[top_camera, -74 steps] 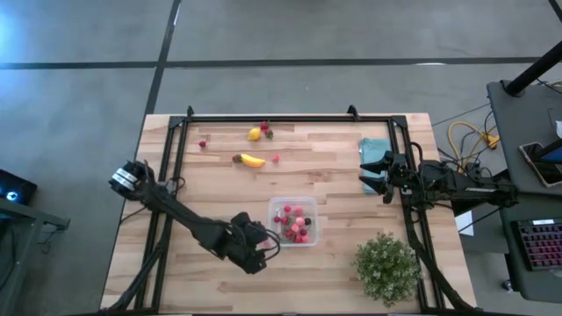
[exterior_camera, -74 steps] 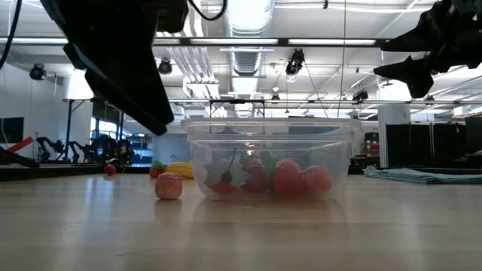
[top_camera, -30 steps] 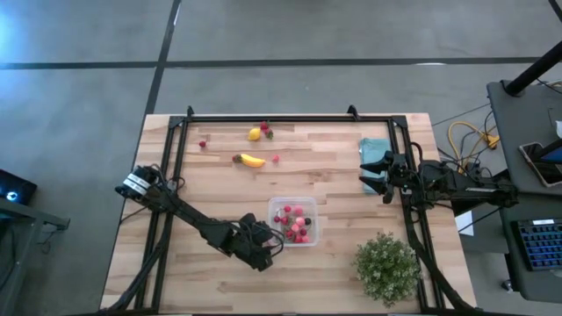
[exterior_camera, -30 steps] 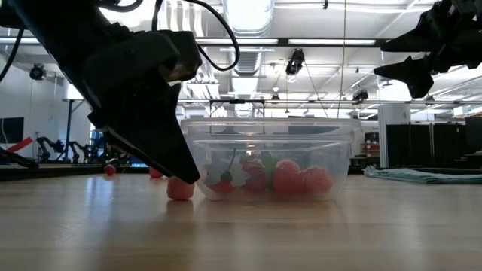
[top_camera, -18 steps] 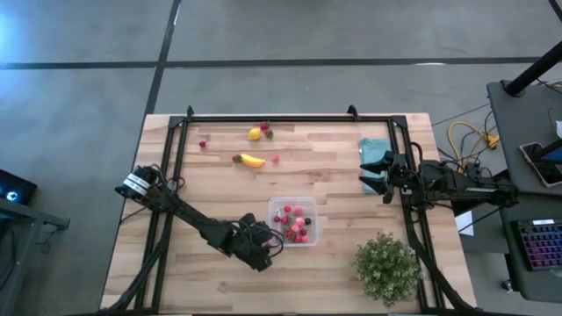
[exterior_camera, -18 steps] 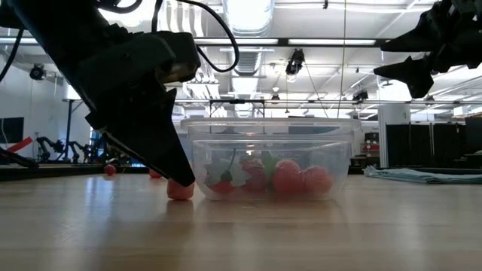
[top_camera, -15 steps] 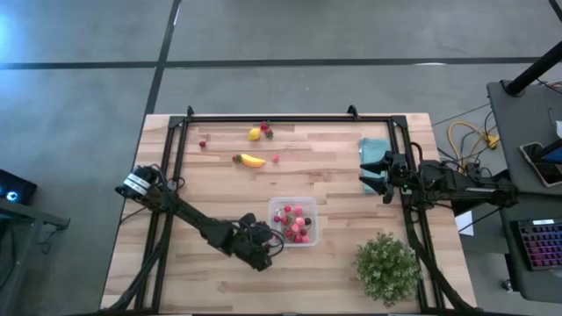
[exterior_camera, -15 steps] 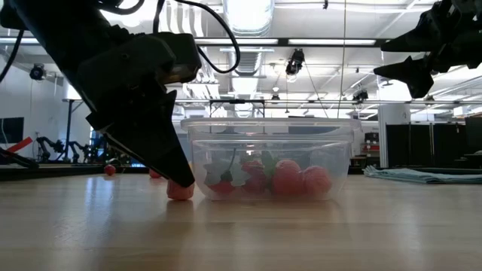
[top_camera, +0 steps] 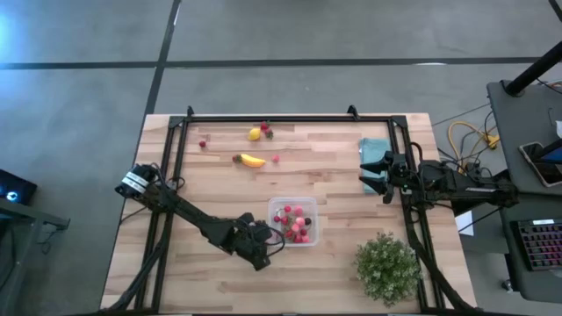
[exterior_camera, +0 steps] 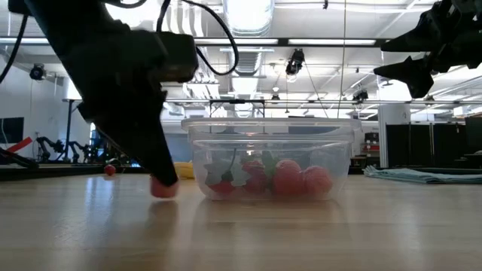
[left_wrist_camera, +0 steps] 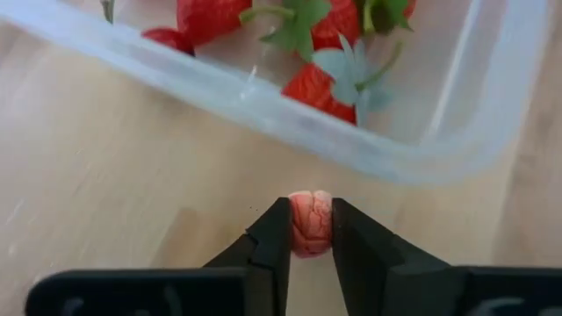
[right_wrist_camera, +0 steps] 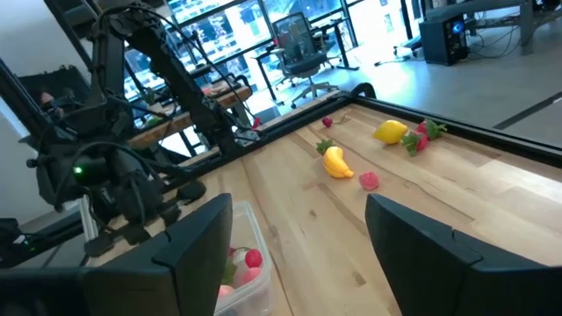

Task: Pick and placing Produce into tupperware
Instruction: Put the pink peach into the transparent bin, then put the yellow banana into the transparent bin

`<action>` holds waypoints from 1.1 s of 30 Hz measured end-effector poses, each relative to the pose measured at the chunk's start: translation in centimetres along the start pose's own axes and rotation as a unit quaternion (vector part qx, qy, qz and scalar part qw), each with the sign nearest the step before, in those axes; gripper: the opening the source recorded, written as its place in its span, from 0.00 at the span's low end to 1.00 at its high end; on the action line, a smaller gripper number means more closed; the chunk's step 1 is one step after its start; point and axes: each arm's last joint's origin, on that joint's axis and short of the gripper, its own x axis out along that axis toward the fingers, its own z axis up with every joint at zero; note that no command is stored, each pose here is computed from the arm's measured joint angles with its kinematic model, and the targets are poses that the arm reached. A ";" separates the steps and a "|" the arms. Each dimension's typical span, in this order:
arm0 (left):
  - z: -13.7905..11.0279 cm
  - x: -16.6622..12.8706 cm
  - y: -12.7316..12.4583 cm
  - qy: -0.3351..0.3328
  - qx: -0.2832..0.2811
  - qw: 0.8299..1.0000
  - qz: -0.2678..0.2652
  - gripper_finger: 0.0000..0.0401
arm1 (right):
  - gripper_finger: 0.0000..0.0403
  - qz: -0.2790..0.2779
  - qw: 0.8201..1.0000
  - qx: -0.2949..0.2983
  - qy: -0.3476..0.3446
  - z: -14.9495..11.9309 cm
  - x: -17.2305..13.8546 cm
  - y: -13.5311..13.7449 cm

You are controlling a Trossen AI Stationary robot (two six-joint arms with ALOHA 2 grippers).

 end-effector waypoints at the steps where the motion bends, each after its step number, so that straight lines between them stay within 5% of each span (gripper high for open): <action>1: 0.1 -0.4 0.0 0.005 0.001 1.000 -0.001 0.13 | 0.63 0.000 1.000 0.000 0.000 0.0 0.0 0.0; 6: 2.0 -4.8 -0.2 -0.013 -0.005 1.000 -0.020 0.13 | 0.62 0.000 1.000 0.000 0.000 0.0 0.0 0.0; 12: 5.5 -10.1 1.3 -0.120 -0.002 0.993 -0.015 0.12 | 0.63 0.000 1.000 0.000 0.000 0.0 0.0 0.0; 17: 7.8 -8.0 3.9 -0.086 -0.047 0.994 -0.040 0.16 | 0.62 0.000 1.000 0.000 0.000 0.0 0.0 0.0; 23: 10.1 -4.7 4.0 -0.069 -0.066 0.989 -0.115 0.30 | 0.61 0.000 1.000 0.000 0.000 0.0 0.0 0.0; 27: 10.0 -4.1 4.1 -0.056 -0.066 0.991 -0.102 0.41 | 0.62 0.000 1.000 0.000 0.000 0.0 0.0 0.0; 33: 9.4 -6.4 6.2 -0.032 -0.060 0.998 -0.006 0.54 | 0.62 0.000 1.000 0.000 0.000 0.0 0.0 0.0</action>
